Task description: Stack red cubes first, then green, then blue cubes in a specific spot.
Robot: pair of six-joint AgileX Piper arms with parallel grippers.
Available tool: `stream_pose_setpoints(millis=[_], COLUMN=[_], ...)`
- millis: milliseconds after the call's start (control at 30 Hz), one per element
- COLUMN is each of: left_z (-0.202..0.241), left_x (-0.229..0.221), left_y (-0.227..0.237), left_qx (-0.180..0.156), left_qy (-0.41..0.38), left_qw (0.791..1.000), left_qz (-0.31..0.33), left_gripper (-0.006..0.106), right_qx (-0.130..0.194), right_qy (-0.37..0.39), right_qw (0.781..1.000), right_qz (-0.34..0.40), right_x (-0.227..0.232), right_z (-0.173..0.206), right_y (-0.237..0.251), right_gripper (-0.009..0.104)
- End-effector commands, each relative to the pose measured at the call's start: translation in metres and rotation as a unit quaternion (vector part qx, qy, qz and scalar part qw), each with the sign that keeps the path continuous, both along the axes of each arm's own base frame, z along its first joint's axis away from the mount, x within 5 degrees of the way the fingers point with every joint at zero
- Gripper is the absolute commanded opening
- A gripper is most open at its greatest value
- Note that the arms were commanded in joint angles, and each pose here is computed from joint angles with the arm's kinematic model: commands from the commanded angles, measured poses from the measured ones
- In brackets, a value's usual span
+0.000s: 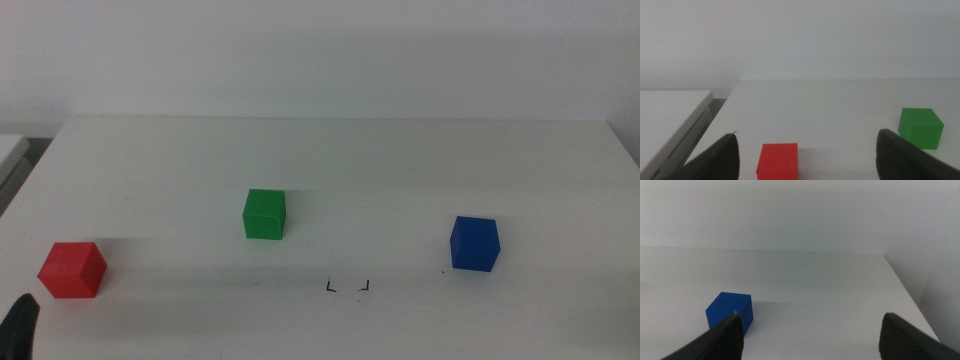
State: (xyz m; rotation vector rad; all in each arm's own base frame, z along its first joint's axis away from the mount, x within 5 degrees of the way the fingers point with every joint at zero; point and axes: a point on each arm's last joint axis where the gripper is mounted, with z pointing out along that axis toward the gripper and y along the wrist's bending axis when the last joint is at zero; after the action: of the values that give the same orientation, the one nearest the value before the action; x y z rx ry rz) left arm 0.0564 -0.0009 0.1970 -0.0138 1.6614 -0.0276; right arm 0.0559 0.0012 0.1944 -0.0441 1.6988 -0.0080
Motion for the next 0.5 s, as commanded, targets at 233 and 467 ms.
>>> stream_pose_setpoints(millis=[233, 467], left_z=[0.057, 0.114], left_x=[0.010, 0.053], left_y=[0.000, 0.003], left_qx=[-0.001, -0.001], left_qy=[0.133, 0.385], left_qw=[0.991, 0.923], left_qz=[0.001, 0.013], left_gripper=[0.094, 0.094], right_qx=[-0.005, -0.005], right_qy=[-0.007, -0.007], right_qw=[1.000, 1.000], right_qz=[-0.004, -0.004], right_x=[0.000, 0.000], right_z=[0.000, 0.000], right_y=[-0.001, -0.001], right_gripper=[0.093, 0.093])
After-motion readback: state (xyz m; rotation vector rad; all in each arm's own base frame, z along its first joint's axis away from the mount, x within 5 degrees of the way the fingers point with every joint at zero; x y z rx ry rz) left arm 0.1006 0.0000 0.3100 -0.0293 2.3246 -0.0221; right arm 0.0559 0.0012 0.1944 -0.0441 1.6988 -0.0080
